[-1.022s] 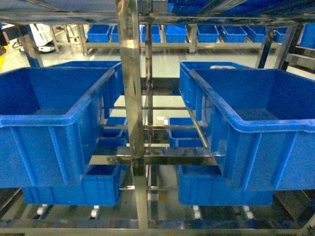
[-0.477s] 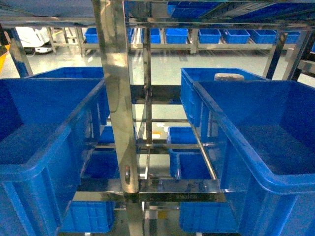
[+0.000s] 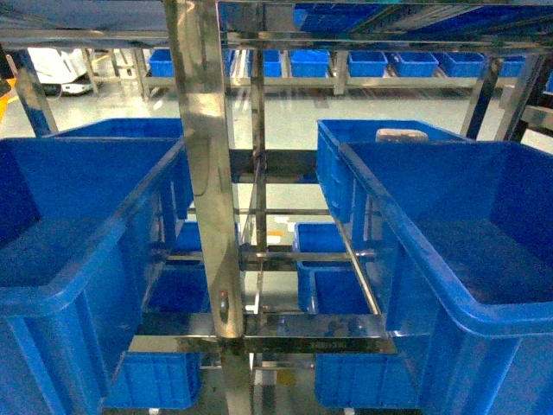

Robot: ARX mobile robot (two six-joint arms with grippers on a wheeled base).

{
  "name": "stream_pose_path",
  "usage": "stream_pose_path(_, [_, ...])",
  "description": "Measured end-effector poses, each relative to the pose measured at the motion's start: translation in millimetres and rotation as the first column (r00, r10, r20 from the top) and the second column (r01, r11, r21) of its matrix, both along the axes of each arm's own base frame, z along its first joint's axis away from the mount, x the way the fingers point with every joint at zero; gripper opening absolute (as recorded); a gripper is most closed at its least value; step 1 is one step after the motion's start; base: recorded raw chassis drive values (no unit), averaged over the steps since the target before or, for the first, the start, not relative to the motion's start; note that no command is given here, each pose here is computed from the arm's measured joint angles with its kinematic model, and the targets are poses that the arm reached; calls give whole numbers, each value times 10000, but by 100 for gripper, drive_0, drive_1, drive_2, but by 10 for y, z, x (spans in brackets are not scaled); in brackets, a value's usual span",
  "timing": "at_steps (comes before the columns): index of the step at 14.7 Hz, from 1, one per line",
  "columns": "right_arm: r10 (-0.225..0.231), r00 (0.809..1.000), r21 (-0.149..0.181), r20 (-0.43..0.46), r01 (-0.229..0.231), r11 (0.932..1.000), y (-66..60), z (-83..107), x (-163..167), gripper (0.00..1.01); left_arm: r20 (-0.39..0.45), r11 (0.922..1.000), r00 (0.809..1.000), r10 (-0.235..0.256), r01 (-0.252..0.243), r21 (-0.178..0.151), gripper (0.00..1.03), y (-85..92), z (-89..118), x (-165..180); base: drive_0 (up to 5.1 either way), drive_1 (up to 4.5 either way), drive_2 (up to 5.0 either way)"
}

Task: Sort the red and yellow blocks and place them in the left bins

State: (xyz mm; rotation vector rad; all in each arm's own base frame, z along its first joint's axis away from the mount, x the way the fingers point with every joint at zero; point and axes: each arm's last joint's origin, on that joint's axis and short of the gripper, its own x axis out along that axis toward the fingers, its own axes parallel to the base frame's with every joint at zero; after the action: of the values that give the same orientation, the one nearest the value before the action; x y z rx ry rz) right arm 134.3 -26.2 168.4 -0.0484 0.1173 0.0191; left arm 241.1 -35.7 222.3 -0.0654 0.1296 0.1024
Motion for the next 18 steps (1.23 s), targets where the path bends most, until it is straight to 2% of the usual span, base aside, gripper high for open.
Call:
stream_pose_path(1, [-83, 9999, 18, -81, 84, 10000, -22, -20, 34, 27, -7, 10000, 10000, -3, 3, -2, 28, -1, -1, 0, 0, 0, 0])
stream_pose_path(8, [222, 9987, 18, -456, -221, 9998, -66, 12, 521, 27, -8, 10000, 10000, 0, 0, 1, 28, 0, -1, 0, 0, 0, 0])
stream_pose_path(15, [100, 9897, 68, -1428, -91, 9999, -126, -87, 1401, 27, -7, 10000, 10000, 1, -1, -2, 28, 0, -1, 0, 0, 0, 0])
stream_pose_path(18, [92, 9752, 24, -2213, -89, 10000, -114, -207, 1731, 27, -4, 10000, 10000, 0, 0, 1, 28, 0, 0, 0, 0, 0, 0])
